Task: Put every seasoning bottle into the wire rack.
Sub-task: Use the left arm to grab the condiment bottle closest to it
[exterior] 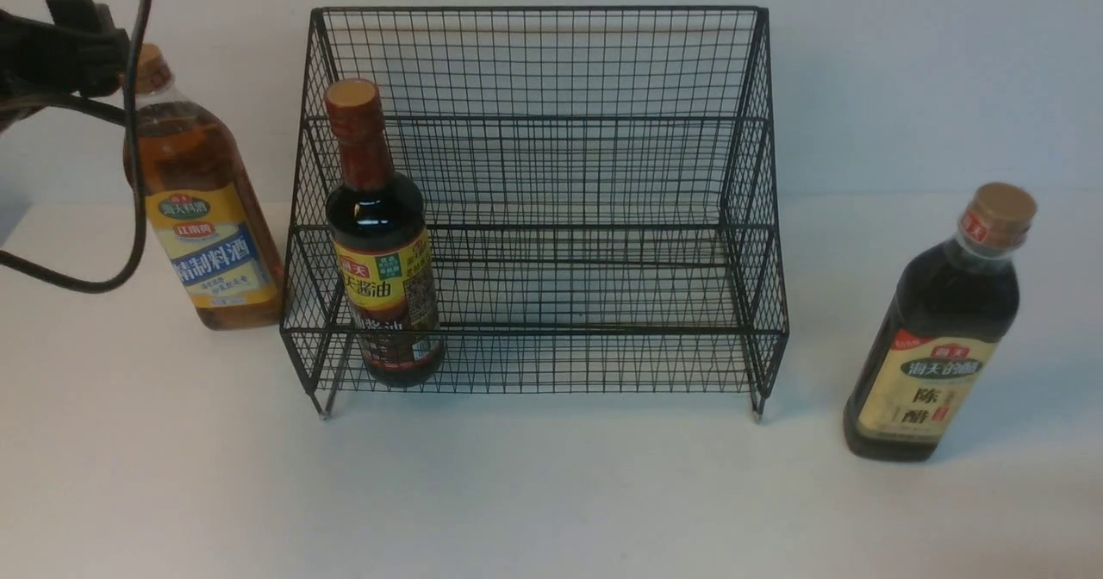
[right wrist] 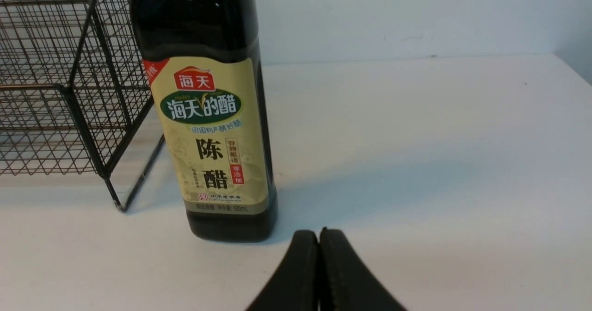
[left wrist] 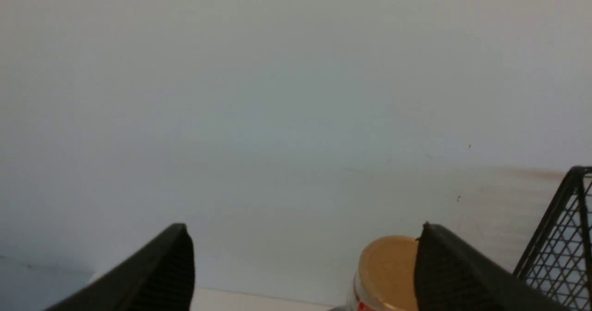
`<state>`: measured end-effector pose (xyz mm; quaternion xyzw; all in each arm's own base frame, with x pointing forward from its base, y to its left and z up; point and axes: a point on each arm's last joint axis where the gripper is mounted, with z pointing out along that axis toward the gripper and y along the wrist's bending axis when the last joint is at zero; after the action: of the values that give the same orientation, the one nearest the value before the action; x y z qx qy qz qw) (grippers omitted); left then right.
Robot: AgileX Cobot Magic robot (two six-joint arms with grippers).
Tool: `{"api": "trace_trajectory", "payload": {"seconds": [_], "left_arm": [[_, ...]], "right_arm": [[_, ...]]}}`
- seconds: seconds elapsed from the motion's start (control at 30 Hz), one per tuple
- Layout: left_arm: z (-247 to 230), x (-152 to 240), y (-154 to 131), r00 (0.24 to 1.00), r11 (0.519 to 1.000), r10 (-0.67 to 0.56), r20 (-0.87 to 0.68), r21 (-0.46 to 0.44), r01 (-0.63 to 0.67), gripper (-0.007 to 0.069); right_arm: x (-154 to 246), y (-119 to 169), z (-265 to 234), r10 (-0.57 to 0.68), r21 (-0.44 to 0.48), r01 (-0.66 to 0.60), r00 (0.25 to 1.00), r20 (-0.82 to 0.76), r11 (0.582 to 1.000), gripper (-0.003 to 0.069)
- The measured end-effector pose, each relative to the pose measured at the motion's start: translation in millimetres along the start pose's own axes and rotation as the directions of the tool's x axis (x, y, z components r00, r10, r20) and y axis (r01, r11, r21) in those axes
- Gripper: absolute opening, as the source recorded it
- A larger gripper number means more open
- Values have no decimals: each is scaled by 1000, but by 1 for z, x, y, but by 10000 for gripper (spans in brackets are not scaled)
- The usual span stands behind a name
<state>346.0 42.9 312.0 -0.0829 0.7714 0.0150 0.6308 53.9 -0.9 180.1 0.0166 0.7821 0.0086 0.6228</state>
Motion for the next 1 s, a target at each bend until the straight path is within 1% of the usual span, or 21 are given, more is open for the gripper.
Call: {"api": "trace_trajectory", "payload": {"seconds": [0.1,0.33,0.57,0.77,0.9,1.0], "left_arm": [[5,6,-1,1000,1000,1,-12,2,-1,586],[6,3,-12,999,999,20,35,37,-21,586],[11,5,-14,998,999,25,57,44,-28,586],[22,20,-22,999,997,33,28,64,-34,586],[36,39,-21,1000,998,21,-19,56,-20,586],[43,47,-20,1000,998,19,-23,54,-18,585]], "right_arm": [[0,0,0,0,0,0,1000,0,1000,-12],[0,0,0,0,0,0,1000,0,1000,-12],[0,0,0,0,0,0,1000,0,1000,-12],[0,0,0,0,0,0,1000,0,1000,-12],[0,0,0,0,0,0,1000,0,1000,-12],[0,0,0,0,0,0,1000,0,1000,-12]]}}
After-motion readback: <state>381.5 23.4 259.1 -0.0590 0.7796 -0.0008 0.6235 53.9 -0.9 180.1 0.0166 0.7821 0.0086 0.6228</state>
